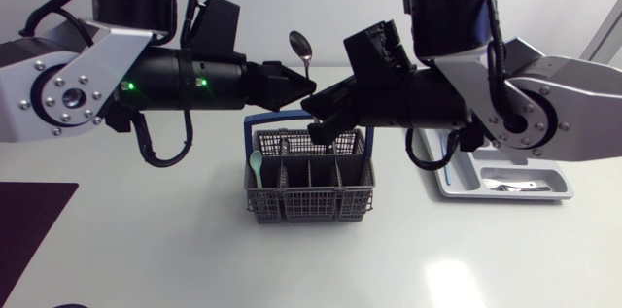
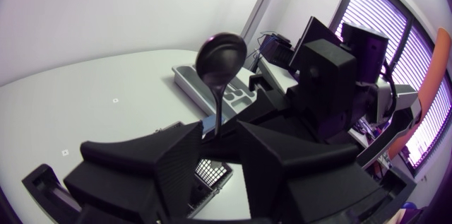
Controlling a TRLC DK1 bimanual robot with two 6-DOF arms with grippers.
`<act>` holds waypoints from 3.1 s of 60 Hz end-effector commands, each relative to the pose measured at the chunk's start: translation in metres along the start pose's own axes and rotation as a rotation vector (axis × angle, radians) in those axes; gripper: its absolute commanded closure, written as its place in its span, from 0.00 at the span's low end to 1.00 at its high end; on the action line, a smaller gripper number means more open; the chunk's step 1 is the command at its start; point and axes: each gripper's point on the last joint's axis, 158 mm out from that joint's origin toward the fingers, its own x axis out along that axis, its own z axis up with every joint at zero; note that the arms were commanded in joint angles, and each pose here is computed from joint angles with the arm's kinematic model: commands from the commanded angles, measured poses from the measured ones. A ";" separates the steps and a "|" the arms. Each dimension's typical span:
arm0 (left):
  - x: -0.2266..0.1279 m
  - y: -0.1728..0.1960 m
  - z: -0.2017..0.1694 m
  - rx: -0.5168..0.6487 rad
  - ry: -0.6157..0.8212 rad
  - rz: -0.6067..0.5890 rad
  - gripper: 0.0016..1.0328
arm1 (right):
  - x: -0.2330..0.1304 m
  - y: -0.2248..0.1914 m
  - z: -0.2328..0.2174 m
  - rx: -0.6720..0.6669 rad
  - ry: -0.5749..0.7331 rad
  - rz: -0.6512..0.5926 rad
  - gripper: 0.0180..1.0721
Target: Unload the cutlery basket into the drawer organizer.
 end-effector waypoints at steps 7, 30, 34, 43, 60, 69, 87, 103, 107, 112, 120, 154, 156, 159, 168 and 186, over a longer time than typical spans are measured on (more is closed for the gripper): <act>-0.017 -0.010 0.001 0.079 0.006 0.001 0.50 | -0.017 -0.007 0.007 -0.044 -0.008 0.001 0.95; -0.031 0.003 -0.030 0.240 0.106 0.121 0.48 | -0.078 -0.071 -0.033 -0.170 0.146 -0.036 0.95; -0.032 0.006 -0.035 0.249 0.125 0.134 0.48 | -0.091 -0.082 -0.042 -0.205 0.180 -0.044 0.95; -0.037 0.022 -0.046 0.287 0.177 0.198 0.48 | -0.133 -0.122 -0.077 -0.290 0.294 -0.059 0.95; -0.049 0.037 -0.053 0.287 0.210 0.246 0.48 | -0.180 -0.176 -0.166 -0.366 0.511 0.005 0.95; -0.051 0.038 -0.060 0.298 0.235 0.262 0.48 | -0.206 -0.202 -0.201 -0.423 0.599 0.021 0.95; -0.054 0.038 -0.069 0.307 0.266 0.288 0.48 | -0.244 -0.260 -0.261 -0.500 0.764 0.088 0.95; -0.054 0.038 -0.078 0.335 0.300 0.312 0.48 | -0.259 -0.315 -0.302 -0.596 0.885 0.063 0.94; -0.055 0.040 -0.080 0.344 0.312 0.321 0.48 | -0.259 -0.323 -0.310 -0.603 0.906 0.056 0.94; -0.059 0.040 -0.084 0.348 0.320 0.324 0.48 | -0.259 -0.337 -0.322 -0.622 0.950 0.043 0.94; -0.065 0.042 -0.090 0.356 0.332 0.329 0.48 | -0.257 -0.355 -0.339 -0.656 0.998 0.018 0.94; -0.086 0.053 -0.090 0.369 0.303 0.370 0.48 | -0.255 -0.336 -0.276 -0.640 0.889 -0.176 0.37; -0.087 0.053 -0.091 0.369 0.301 0.370 0.48 | -0.253 -0.329 -0.272 -0.618 0.877 -0.178 0.34; -0.087 0.053 -0.092 0.369 0.303 0.370 0.48 | -0.249 -0.319 -0.266 -0.582 0.867 -0.182 0.30; -0.083 0.055 -0.102 0.365 0.316 0.366 0.48 | -0.232 -0.280 -0.245 -0.439 0.808 -0.166 0.19; -0.073 0.065 -0.123 0.420 0.283 0.360 0.48 | -0.175 -0.164 -0.186 -0.323 0.618 -0.077 0.18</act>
